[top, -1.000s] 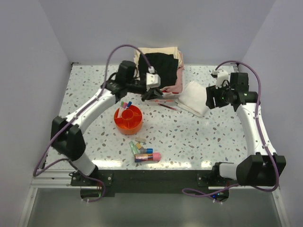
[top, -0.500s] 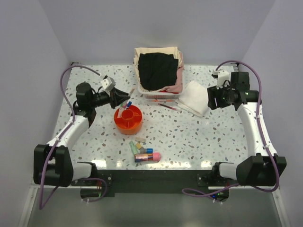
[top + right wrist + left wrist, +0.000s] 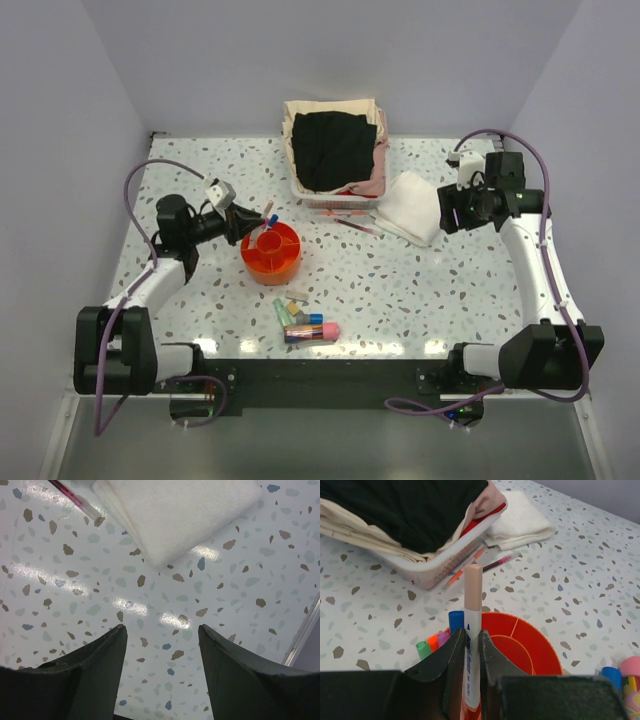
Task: Sort the stationery into containers
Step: Place the pen in the storage box.
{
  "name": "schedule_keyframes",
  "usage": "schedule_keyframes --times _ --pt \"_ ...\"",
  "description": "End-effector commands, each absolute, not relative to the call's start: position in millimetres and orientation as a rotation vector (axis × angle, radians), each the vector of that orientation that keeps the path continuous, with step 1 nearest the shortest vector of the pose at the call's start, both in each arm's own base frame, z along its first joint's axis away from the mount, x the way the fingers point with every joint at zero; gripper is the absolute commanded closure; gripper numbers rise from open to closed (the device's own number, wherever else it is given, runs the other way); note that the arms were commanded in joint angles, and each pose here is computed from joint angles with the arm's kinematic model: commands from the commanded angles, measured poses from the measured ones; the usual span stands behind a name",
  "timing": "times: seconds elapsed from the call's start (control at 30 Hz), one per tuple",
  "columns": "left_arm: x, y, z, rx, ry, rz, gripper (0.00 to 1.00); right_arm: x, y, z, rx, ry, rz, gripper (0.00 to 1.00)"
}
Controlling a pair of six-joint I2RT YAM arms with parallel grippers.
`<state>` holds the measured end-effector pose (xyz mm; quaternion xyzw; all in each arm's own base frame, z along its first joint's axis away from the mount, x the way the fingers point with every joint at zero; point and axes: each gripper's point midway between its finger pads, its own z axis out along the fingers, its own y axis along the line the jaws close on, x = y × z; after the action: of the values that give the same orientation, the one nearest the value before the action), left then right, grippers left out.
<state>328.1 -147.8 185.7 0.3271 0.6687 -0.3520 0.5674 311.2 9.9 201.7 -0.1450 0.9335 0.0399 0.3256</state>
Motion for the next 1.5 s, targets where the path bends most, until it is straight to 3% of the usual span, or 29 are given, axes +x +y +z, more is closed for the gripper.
schedule_keyframes --times 0.0,0.37,0.93,1.0,1.07,1.17,1.27,1.47 --pt "337.8 -136.2 174.6 0.777 1.548 -0.765 1.00 313.3 5.2 211.8 -0.374 2.425 0.069 0.37" --pt "345.5 -126.7 130.1 0.784 1.646 -0.786 1.00 307.6 5.6 201.7 -0.377 2.446 0.076 0.37" --pt "334.9 -116.0 119.9 0.819 1.719 -0.728 0.99 307.6 5.9 196.0 -0.371 2.449 0.082 0.37" --pt "335.1 -114.7 116.8 0.819 1.736 -0.718 0.95 307.3 6.3 195.5 -0.373 2.449 0.083 0.37" --pt "337.2 -112.4 117.7 0.815 1.745 -0.703 0.82 306.5 5.9 195.2 -0.371 2.449 0.082 0.37" --pt "341.0 -109.9 126.6 0.820 1.724 -0.668 0.70 305.3 6.4 195.0 -0.373 2.446 0.082 0.37" --pt "347.6 -109.9 149.5 0.823 1.669 -0.648 0.62 303.0 6.3 192.6 -0.371 2.447 0.083 0.37" --pt "367.8 -117.8 228.5 0.847 1.508 -0.655 0.54 303.2 8.4 189.9 -0.367 2.439 0.095 0.37"
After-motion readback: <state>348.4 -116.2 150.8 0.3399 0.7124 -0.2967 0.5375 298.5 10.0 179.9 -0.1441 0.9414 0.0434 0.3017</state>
